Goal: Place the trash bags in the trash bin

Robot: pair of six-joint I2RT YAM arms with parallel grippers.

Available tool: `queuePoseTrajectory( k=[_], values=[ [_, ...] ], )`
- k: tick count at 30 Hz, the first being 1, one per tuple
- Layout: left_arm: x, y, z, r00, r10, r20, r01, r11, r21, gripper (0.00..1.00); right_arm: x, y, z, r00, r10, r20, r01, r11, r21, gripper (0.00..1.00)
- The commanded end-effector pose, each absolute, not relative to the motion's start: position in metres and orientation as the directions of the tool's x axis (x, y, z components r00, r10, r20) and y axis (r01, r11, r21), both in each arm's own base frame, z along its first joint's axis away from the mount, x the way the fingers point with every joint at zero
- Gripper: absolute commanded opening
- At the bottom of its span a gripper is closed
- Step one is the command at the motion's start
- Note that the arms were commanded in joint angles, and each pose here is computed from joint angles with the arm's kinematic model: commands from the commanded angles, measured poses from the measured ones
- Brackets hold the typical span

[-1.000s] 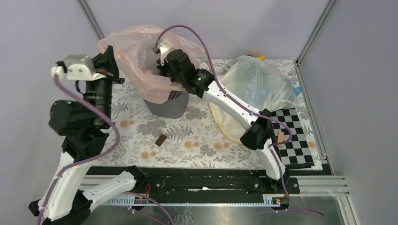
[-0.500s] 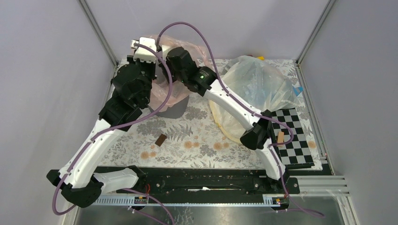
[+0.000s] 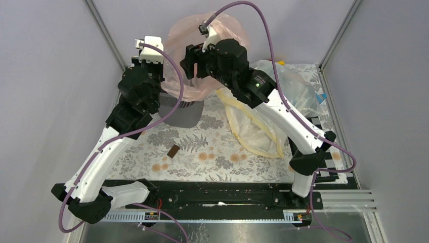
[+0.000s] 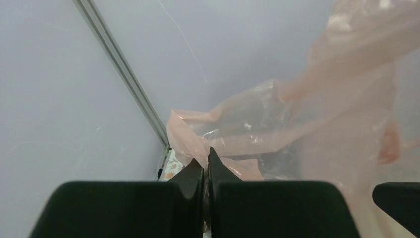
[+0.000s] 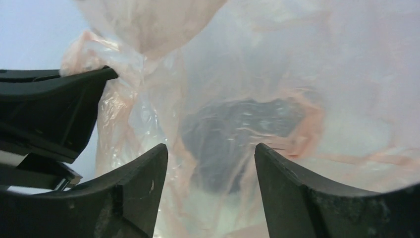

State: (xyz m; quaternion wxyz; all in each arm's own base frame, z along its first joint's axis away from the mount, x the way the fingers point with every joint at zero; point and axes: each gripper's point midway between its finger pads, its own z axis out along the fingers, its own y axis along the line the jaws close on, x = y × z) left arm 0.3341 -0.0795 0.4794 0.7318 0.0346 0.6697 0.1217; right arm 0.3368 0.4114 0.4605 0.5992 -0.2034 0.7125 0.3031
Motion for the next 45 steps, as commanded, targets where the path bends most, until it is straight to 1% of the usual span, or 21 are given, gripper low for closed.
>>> queuePoseTrajectory(
  k=[1, 3, 4, 8, 12, 15, 19, 23, 25, 29, 33, 36, 38, 43, 44, 45],
  values=[
    [0.327, -0.070, 0.512, 0.155, 0.184, -0.971, -0.170, 0.973, 0.157, 0.00, 0.352, 0.408, 0.426, -0.298, 0.132, -0.945, -0.531, 0.800, 0.279, 0.72],
    [0.327, -0.070, 0.514, 0.162, 0.181, -0.970, -0.165, 0.974, 0.154, 0.00, 0.350, 0.421, 0.418, -0.323, 0.122, -0.938, -0.566, 0.770, 0.295, 0.72],
    [0.328, -0.070, 0.515, 0.163, 0.183, -0.970, -0.170, 0.973, 0.155, 0.00, 0.344, 0.430, 0.417, -0.339, 0.112, -0.934, -0.605, 0.735, 0.307, 0.72],
    [0.325, -0.061, 0.532, 0.188, 0.184, -0.965, -0.204, 0.968, 0.144, 0.00, 0.317, 0.444, 0.438, -0.350, 0.115, -0.930, -0.718, 0.605, 0.345, 0.73],
    [0.314, -0.051, 0.567, 0.285, 0.134, -0.949, -0.222, 0.972, 0.071, 0.00, 0.282, 0.445, 0.469, -0.348, 0.160, -0.924, -0.807, 0.450, 0.382, 0.73],
    [0.302, -0.047, 0.600, 0.379, 0.088, -0.921, -0.207, 0.978, 0.009, 0.00, 0.260, 0.437, 0.498, -0.334, 0.210, -0.919, -0.846, 0.363, 0.391, 0.71],
    [0.281, -0.030, 0.639, 0.502, 0.057, -0.863, -0.233, 0.970, -0.071, 0.00, 0.251, 0.426, 0.526, -0.287, 0.250, -0.925, -0.867, 0.342, 0.362, 0.70],
    [0.262, -0.015, 0.661, 0.572, 0.057, -0.818, -0.264, 0.957, -0.118, 0.00, 0.265, 0.427, 0.527, -0.258, 0.251, -0.933, -0.852, 0.396, 0.342, 0.63],
    [0.259, -0.011, 0.663, 0.580, 0.065, -0.812, -0.275, 0.954, -0.119, 0.00, 0.273, 0.432, 0.520, -0.258, 0.245, -0.935, -0.844, 0.414, 0.341, 0.62],
    [0.261, -0.009, 0.649, 0.560, 0.114, -0.820, -0.314, 0.946, -0.084, 0.00, 0.275, 0.457, 0.507, -0.270, 0.232, -0.934, -0.875, 0.346, 0.339, 0.64],
    [0.271, -0.011, 0.632, 0.523, 0.176, -0.834, -0.364, 0.931, -0.031, 0.00, 0.292, 0.484, 0.492, -0.267, 0.217, -0.939, -0.883, 0.335, 0.329, 0.61],
    [0.272, -0.009, 0.635, 0.512, 0.203, -0.834, -0.393, 0.919, -0.017, 0.00, 0.308, 0.497, 0.492, -0.242, 0.233, -0.942, -0.879, 0.358, 0.315, 0.56],
    [0.269, -0.008, 0.641, 0.527, 0.195, -0.828, -0.387, 0.921, -0.030, 0.00, 0.320, 0.502, 0.492, -0.218, 0.249, -0.943, -0.869, 0.390, 0.304, 0.50],
    [0.256, -0.011, 0.663, 0.612, 0.124, -0.781, -0.302, 0.949, -0.086, 0.00, 0.359, 0.503, 0.477, -0.103, 0.263, -0.959, -0.815, 0.530, 0.233, 0.31],
    [0.253, -0.014, 0.668, 0.634, 0.110, -0.765, -0.272, 0.958, -0.088, 0.00, 0.365, 0.505, 0.471, -0.075, 0.257, -0.964, -0.809, 0.550, 0.210, 0.25],
    [0.252, -0.019, 0.673, 0.654, 0.099, -0.750, -0.243, 0.966, -0.084, 0.00, 0.375, 0.505, 0.472, -0.035, 0.267, -0.963, -0.791, 0.582, 0.190, 0.15]
  ],
)
